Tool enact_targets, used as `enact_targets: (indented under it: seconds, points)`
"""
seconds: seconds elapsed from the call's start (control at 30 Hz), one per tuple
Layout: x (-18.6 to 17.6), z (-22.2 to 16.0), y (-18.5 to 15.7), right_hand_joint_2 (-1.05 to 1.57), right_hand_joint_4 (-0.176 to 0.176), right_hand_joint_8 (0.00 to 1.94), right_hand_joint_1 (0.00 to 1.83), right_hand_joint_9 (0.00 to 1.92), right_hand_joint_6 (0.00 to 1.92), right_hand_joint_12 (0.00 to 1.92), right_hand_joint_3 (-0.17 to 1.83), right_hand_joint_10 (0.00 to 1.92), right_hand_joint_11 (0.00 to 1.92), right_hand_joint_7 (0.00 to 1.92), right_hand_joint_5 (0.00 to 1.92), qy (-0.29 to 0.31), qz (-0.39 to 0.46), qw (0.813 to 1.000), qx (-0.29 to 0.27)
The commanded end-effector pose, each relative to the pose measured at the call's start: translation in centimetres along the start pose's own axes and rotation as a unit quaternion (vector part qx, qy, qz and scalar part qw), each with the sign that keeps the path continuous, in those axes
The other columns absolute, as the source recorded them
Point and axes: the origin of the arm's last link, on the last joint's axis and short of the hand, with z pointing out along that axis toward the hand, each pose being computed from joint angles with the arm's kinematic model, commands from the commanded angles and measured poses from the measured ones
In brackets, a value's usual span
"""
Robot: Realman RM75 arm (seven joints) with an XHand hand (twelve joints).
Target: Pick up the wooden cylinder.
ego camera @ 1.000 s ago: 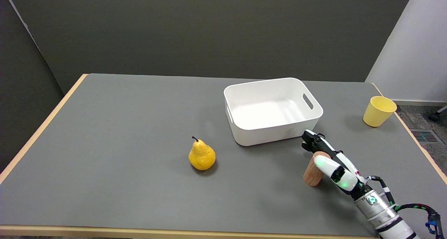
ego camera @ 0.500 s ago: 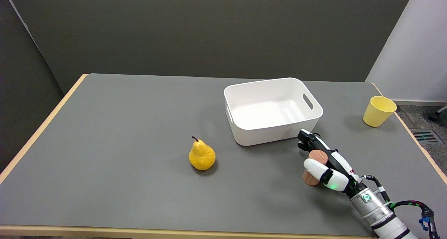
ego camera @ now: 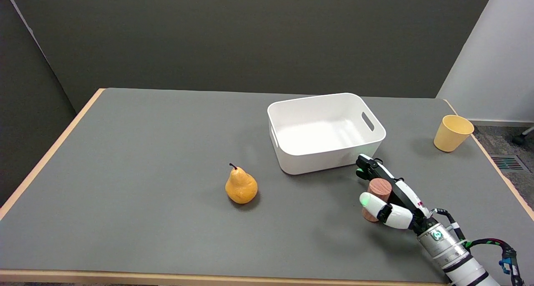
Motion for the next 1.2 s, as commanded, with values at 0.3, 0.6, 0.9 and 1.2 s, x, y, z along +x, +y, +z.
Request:
enact_targets:
  seconds: [0.3,0.6,0.9,1.2]
  points:
    - [0.77,-0.29,0.17,0.73,-0.176,0.27,0.83,0.00,0.48,0.66,0.99,0.19,0.00,0.00,0.06,0.003,-0.012,1.000,0.001]
    - [0.85,-0.41,0.34,0.80,-0.176,0.37,0.94,0.00,0.53,0.75,0.96,0.31,0.00,0.02,0.15,0.008,-0.012,1.000,-0.003]
    - [0.96,-0.45,0.48,1.33,-0.176,0.68,0.90,0.11,1.80,1.16,0.26,0.78,0.00,0.30,0.43,0.030,-0.001,1.000,-0.007]
    - [0.92,-0.42,0.43,1.24,-0.149,1.18,0.99,0.47,1.74,1.61,0.32,1.18,0.35,0.64,0.49,0.034,0.002,0.999,-0.005]
